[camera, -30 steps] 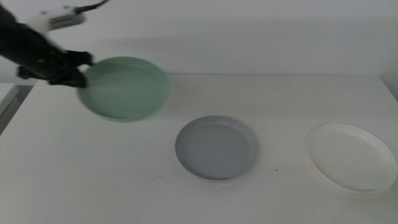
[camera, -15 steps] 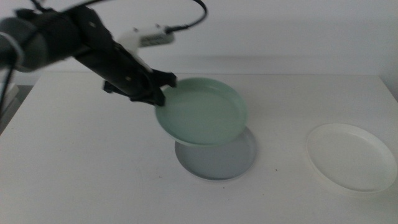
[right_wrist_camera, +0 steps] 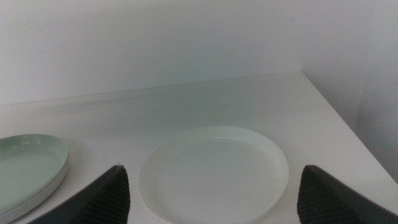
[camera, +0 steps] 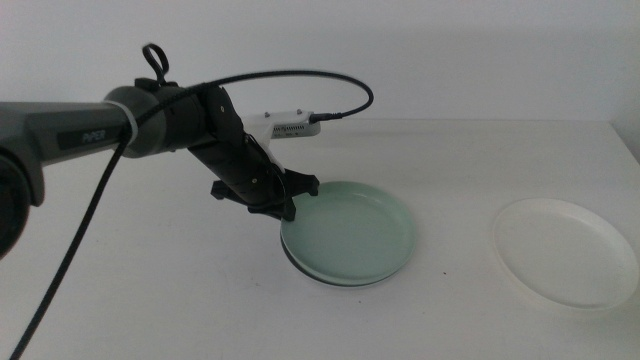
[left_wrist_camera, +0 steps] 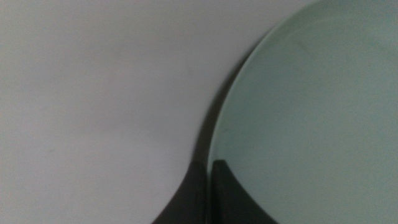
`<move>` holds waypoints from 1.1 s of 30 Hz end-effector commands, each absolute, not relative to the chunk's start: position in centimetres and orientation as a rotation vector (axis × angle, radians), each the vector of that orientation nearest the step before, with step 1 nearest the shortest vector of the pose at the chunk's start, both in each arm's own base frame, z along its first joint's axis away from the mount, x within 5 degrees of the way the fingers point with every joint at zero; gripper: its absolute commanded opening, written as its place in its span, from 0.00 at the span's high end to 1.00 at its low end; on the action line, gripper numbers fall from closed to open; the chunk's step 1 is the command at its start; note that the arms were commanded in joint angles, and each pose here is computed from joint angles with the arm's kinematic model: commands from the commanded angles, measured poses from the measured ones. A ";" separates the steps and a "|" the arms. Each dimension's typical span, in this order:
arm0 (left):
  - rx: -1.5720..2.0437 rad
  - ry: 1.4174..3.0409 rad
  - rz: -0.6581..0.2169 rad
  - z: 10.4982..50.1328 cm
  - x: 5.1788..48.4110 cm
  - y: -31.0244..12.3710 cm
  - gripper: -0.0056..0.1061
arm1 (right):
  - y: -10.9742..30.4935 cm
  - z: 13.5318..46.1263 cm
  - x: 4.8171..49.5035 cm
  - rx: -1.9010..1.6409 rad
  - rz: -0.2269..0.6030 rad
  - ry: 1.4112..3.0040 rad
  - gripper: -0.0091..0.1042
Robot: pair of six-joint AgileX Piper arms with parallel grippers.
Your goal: Stack the three bowls on top of each other.
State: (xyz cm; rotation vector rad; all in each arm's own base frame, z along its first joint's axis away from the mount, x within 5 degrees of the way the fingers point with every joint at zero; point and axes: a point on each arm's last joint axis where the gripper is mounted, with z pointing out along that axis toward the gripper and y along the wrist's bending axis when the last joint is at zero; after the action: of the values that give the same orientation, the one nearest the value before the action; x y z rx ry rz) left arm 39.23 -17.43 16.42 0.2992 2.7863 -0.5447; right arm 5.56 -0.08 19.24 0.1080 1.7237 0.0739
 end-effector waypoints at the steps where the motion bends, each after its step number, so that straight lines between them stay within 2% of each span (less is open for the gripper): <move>1: 0.283 2.801 -0.551 15.8 39.2 -17.6 0.97 | -0.1 19.2 5.5 0.107 0.060 1.716 0.10; 9: 0.298 2.813 -0.553 15.6 39.1 -17.7 0.97 | -0.1 19.2 5.5 0.107 0.060 1.716 0.10; 13: 0.312 2.814 -0.543 15.8 39.2 -17.5 0.89 | -0.1 19.2 5.5 0.107 0.060 1.716 0.10; 16: 0.314 2.796 -0.547 16.5 39.2 -17.6 0.76 | -0.1 19.2 5.5 0.107 0.060 1.716 0.10; 26: 0.339 2.709 -0.559 20.1 39.4 -17.6 0.11 | -0.1 19.2 5.5 0.107 0.060 1.716 0.10; 33: 0.402 2.678 -0.573 23.9 38.6 -17.5 0.11 | -0.1 19.2 5.5 0.107 0.060 1.716 0.10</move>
State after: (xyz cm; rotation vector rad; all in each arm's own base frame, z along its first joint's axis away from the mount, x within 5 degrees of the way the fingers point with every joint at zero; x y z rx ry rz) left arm 38.97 -17.59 21.45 0.3794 2.7271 -0.5672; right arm 5.56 -0.08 19.24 0.1080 1.7237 0.0739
